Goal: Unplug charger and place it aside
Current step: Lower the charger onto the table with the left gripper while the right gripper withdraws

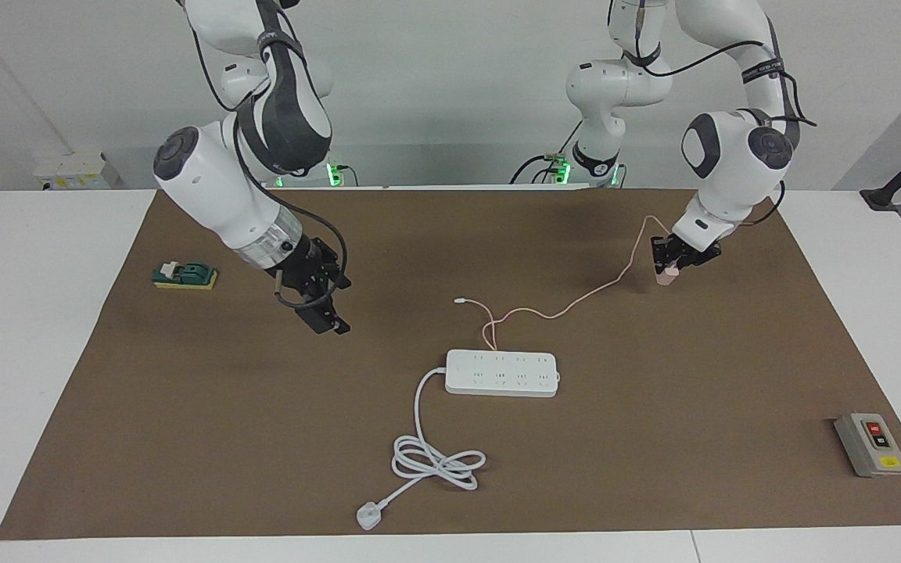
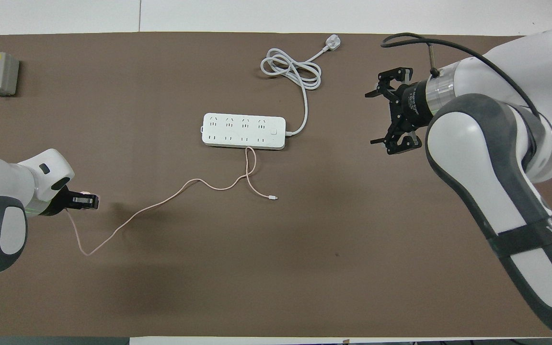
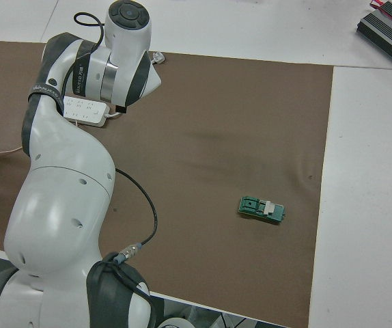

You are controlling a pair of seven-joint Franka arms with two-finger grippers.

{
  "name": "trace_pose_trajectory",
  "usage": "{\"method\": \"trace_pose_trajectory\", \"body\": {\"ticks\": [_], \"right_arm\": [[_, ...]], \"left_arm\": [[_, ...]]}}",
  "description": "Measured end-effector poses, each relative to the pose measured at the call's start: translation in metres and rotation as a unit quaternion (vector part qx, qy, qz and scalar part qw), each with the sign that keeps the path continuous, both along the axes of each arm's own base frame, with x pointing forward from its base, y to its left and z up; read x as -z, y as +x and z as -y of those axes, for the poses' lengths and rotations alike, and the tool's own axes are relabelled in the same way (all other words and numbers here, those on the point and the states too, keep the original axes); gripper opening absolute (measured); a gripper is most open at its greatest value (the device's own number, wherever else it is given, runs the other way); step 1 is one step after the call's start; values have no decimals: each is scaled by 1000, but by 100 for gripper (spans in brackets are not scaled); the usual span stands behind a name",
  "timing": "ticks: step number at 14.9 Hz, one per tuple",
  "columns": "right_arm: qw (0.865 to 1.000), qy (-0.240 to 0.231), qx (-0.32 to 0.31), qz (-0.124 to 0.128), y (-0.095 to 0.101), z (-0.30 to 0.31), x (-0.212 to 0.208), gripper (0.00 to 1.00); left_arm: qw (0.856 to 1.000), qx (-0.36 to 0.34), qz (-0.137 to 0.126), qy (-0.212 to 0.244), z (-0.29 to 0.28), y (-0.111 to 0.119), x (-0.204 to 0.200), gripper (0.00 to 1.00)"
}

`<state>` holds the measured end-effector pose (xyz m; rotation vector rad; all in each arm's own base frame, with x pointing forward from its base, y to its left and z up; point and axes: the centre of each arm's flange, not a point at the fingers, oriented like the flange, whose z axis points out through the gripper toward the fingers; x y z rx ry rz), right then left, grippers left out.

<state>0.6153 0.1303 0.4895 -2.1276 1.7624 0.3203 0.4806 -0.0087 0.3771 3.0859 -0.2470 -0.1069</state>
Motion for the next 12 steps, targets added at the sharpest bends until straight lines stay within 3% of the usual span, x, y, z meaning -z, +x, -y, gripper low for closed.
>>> {"method": "trace_pose_trajectory", "body": {"ticks": [2, 4, 7, 12], "right_arm": [[996, -42, -79, 18, -13, 7, -17, 100], [981, -80, -170, 39, -25, 13, -33, 100], [948, -103, -294, 59, -33, 37, -40, 100], [888, -155, -428, 63, -35, 59, -35, 100]], "left_arm": [[1000, 6, 1, 0, 1, 0, -1, 31], [1000, 6, 4, -2, 1, 0, 0, 31], [1000, 1, 22, -9, 1, 0, 9, 31], [999, -19, 15, -27, -3, 4, 46, 31]]}}
